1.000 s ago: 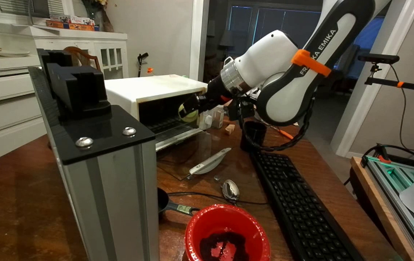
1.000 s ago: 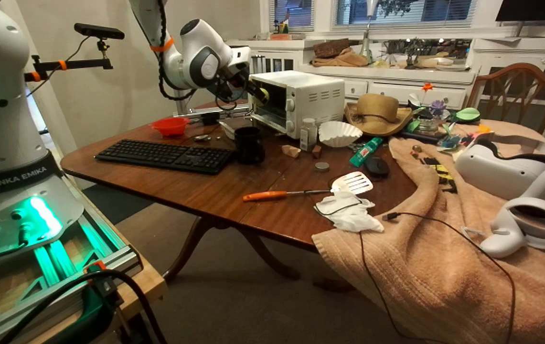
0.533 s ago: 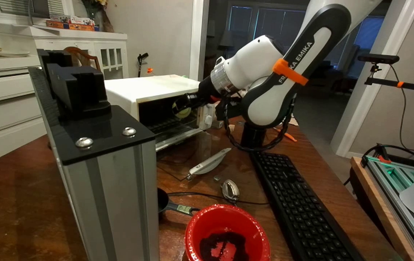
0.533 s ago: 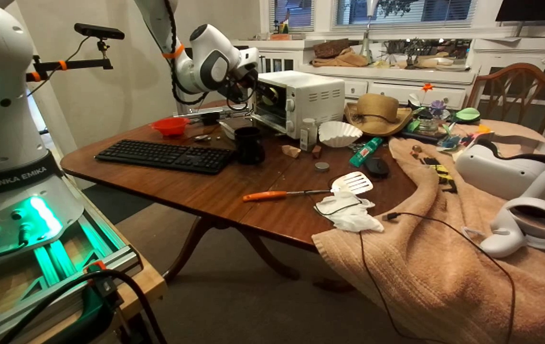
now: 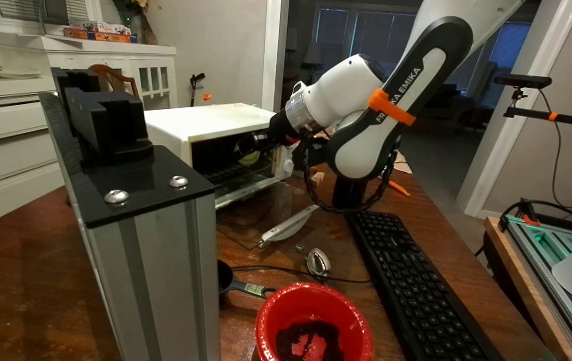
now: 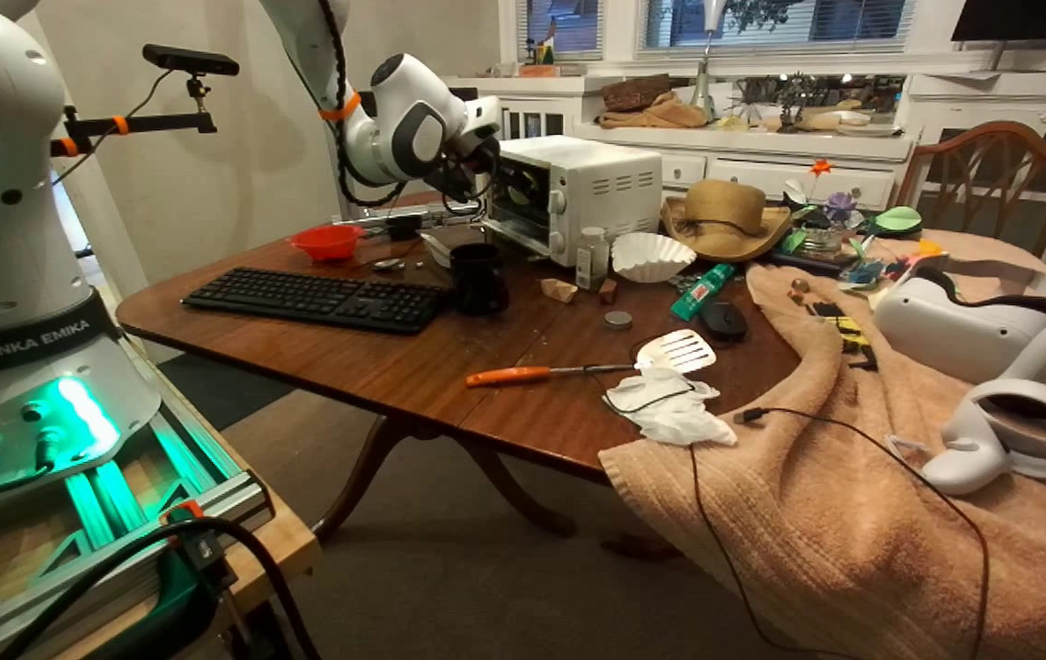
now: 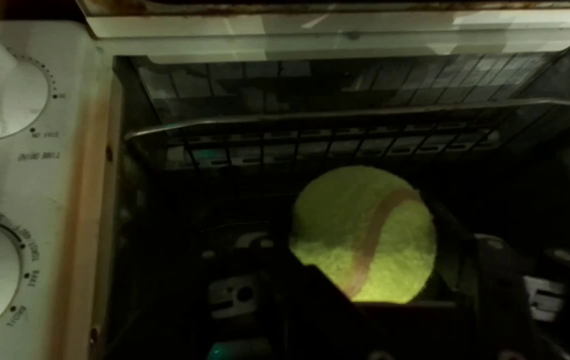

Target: Put the tennis ball into the microwave

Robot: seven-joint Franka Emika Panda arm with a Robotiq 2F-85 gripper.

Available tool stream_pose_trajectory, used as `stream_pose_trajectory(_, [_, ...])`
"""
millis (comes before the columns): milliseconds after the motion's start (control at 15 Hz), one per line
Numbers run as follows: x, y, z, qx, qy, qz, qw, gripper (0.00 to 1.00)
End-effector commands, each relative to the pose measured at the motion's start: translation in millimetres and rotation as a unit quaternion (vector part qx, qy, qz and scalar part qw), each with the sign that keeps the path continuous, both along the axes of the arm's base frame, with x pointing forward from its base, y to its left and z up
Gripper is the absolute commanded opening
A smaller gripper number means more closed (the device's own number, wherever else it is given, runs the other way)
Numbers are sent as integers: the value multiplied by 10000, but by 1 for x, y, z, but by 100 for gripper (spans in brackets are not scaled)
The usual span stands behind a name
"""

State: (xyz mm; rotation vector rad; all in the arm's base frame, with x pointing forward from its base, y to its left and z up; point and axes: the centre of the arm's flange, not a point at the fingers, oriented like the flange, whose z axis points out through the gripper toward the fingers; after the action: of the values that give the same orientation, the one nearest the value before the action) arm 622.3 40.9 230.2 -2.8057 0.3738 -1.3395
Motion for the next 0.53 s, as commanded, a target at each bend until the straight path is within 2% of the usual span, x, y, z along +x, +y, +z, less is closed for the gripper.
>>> stream_pose_trajectory(0, [10, 0, -6, -15, -61, -60, 10000, 42])
stream_pose_trajectory(467, [34, -4, -24, -158, -249, -136, 9995, 42])
